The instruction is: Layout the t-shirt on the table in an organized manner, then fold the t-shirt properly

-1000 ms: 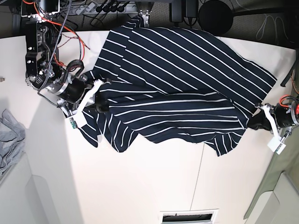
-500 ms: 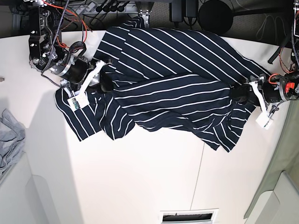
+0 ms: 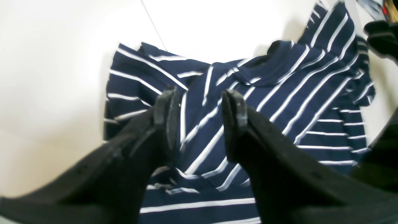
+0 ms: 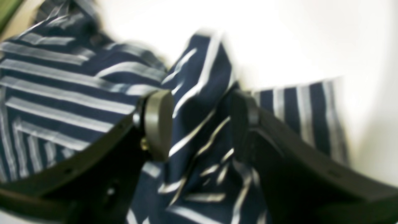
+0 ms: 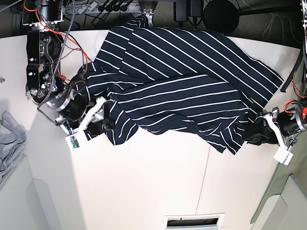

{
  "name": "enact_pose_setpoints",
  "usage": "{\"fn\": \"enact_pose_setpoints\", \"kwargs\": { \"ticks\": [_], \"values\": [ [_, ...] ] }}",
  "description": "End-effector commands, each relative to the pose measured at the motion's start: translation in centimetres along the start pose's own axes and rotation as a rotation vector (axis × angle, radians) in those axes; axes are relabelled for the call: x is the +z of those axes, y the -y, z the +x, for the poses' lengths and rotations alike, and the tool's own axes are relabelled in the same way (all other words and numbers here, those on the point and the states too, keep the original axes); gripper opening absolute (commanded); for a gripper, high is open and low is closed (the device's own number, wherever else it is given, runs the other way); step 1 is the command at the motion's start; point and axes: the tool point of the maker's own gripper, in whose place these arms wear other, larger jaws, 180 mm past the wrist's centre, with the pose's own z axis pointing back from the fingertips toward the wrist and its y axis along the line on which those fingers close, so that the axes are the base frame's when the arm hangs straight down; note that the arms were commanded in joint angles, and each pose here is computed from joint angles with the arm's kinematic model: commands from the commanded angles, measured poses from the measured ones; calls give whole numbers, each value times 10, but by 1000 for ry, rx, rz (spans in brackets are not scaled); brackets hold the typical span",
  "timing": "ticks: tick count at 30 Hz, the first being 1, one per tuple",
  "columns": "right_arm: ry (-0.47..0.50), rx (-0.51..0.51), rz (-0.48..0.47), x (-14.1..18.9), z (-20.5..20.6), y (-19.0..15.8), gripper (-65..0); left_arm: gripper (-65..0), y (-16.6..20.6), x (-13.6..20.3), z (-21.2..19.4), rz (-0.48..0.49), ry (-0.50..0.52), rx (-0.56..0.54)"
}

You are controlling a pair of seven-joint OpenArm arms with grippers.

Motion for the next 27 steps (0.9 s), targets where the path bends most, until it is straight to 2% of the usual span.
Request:
{"fn": "enact_pose_setpoints", "kwargs": {
  "ticks": [1,5,10,12,16,18,22,23,26,27],
  "values": [
    [60,21,-17,0,24,4,-351,-391,-2,3,17,11,51,-36],
    [39,16,-77,-12,27,19,-349,-292,9,-16,6,14,31,-74],
    [2,-26,-71,-28,4,26,-242,-288,28,-42,-17,7,-37,-190],
    [-37,-52,-58,-34,-14,27,-243,-288,33,-50,-22,5,-40,-232],
    [-77,-69,34,-39,-35,12,-254,-288,18,-58,-33,79,-41,-285],
    [-70,-77,84,-40,-36,4,-344,-288,11,-61,-43,94,-65,-301],
    [-27,-142,124,-40,-28,-4,-636,-299,-2,-65,-63,111,-126,-281],
    [-17,-154,132,-40,-26,-6,-650,-339,-5,-65,-66,117,-134,-271],
    [-26,-190,163,-41,-26,-15,-650,-589,-12,-63,-72,133,-151,-256],
    [-39,-198,174,-42,-28,-19,-650,-650,-13,-62,-72,135,-154,-259]
  ]
}}
